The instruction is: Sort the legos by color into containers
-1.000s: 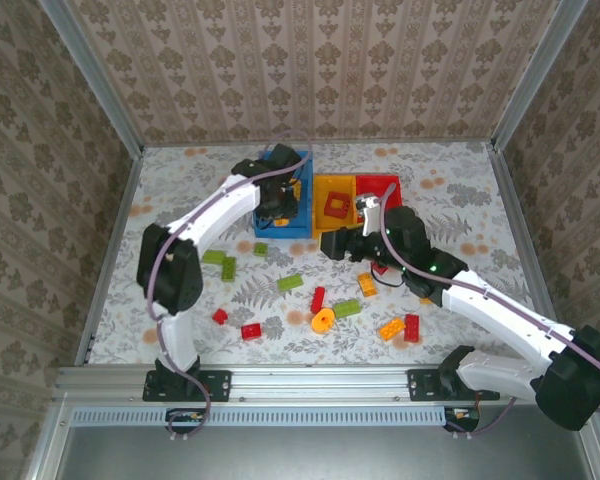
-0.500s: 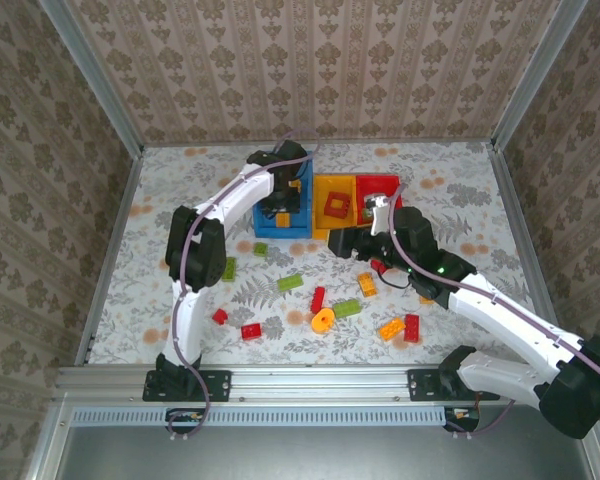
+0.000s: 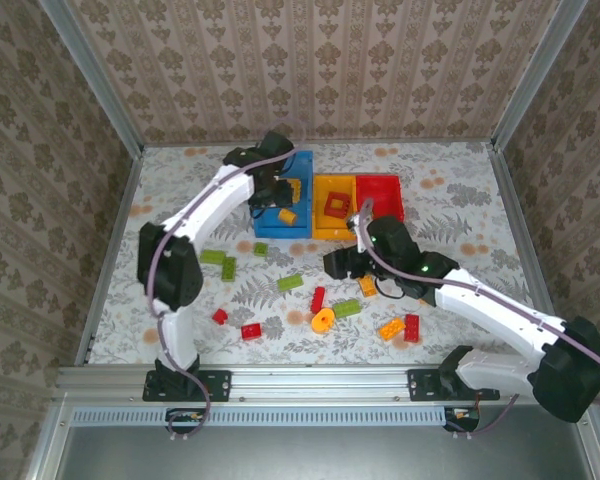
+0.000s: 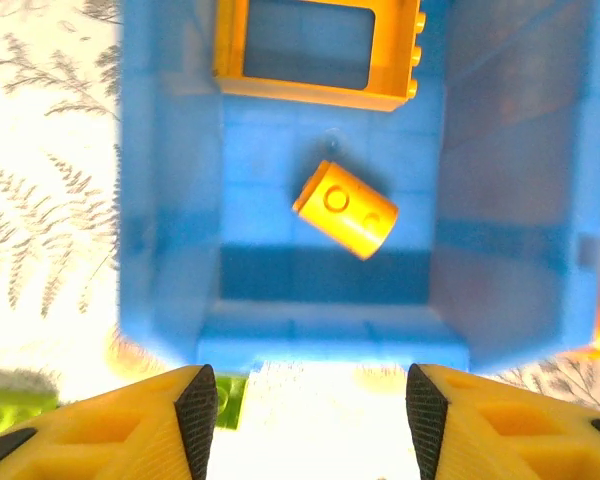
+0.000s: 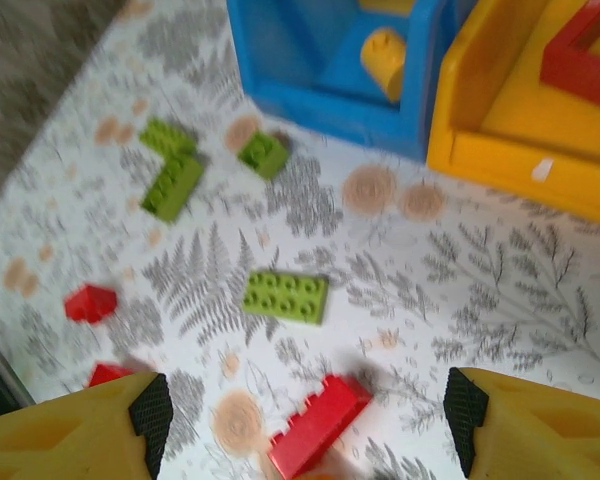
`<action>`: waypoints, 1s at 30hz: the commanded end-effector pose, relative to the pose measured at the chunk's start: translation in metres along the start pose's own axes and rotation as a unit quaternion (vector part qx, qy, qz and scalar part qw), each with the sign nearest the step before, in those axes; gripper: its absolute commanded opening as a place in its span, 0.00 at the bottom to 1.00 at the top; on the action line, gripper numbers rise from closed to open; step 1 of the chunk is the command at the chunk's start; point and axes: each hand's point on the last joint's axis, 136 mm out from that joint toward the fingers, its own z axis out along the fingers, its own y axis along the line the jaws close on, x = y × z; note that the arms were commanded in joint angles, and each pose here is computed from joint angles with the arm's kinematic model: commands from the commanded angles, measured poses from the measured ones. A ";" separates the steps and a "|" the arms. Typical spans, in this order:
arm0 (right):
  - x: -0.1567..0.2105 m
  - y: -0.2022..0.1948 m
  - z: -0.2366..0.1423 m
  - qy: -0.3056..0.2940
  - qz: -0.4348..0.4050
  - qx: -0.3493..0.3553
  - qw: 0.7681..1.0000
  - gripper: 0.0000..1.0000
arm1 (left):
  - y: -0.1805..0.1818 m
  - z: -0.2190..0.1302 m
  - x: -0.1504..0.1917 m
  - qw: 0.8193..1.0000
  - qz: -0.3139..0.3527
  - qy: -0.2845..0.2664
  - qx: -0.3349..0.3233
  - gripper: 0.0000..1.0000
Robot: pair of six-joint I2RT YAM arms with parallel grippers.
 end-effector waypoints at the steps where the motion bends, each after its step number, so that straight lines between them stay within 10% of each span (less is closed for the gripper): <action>1: 0.016 0.004 0.005 0.049 -0.076 0.027 0.996 0.74 | 0.018 -0.032 0.017 0.999 -0.039 -0.013 0.015 0.56; 14: 0.007 0.129 0.132 0.069 -0.210 -0.110 0.969 0.77 | 0.147 -0.101 0.146 0.975 -0.204 -0.075 -0.041 0.56; 30: -0.023 0.154 0.261 0.071 -0.190 -0.065 0.977 0.78 | 0.196 -0.156 0.195 0.970 -0.206 -0.099 -0.080 0.59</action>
